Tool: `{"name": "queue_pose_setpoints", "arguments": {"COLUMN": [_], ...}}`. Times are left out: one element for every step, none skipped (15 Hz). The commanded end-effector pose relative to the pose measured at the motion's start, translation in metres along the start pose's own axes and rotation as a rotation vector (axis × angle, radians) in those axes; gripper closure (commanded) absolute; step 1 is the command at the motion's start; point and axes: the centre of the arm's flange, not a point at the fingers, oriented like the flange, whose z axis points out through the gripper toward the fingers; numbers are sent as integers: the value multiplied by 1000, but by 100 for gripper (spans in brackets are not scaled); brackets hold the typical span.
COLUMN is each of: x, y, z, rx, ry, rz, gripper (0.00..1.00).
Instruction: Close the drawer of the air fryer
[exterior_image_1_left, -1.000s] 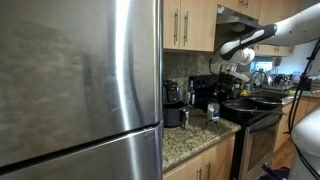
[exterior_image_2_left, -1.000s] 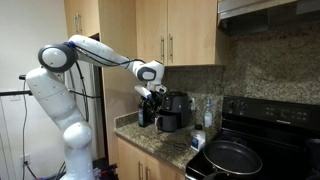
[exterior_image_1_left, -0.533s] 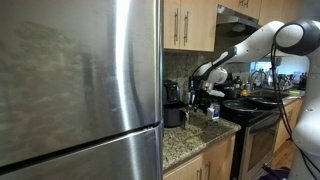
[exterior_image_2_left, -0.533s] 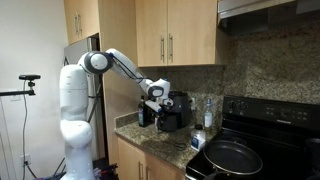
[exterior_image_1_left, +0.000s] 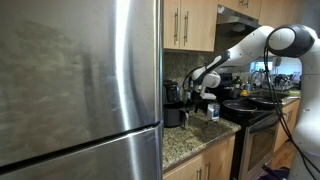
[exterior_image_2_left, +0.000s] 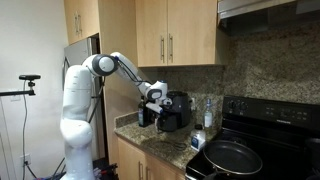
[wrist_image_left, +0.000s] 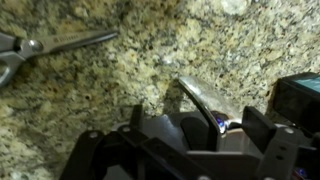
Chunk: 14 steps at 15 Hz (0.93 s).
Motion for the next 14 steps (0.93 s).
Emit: {"name": "queue_pose_setpoints", "arguments": {"x": [23, 29, 34, 38, 40, 29, 31, 33, 34, 37, 43, 48, 55, 62], "y": [-28, -35, -37, -37, -37, -49, -49, -48, -47, -38, -31, -27, -23, -20], "z": [22, 23, 27, 29, 29, 11, 12, 13, 13, 16, 17, 15, 13, 12], "rx": [-36, -32, -41, -63, -64, -48, -55, -57, -58, -67, -94, -86, -120, -158], "ry": [132, 170, 207, 243, 266, 226, 248, 256, 260, 271, 329, 375, 441, 487], "rz": [-149, -169, -174, -174, -155, -153, -152, -151, -149, -144, -150, -159, -178, -200], "gripper": [0, 0, 0, 0, 0, 0, 0, 0, 0, 0, 0, 0, 0, 0]}}
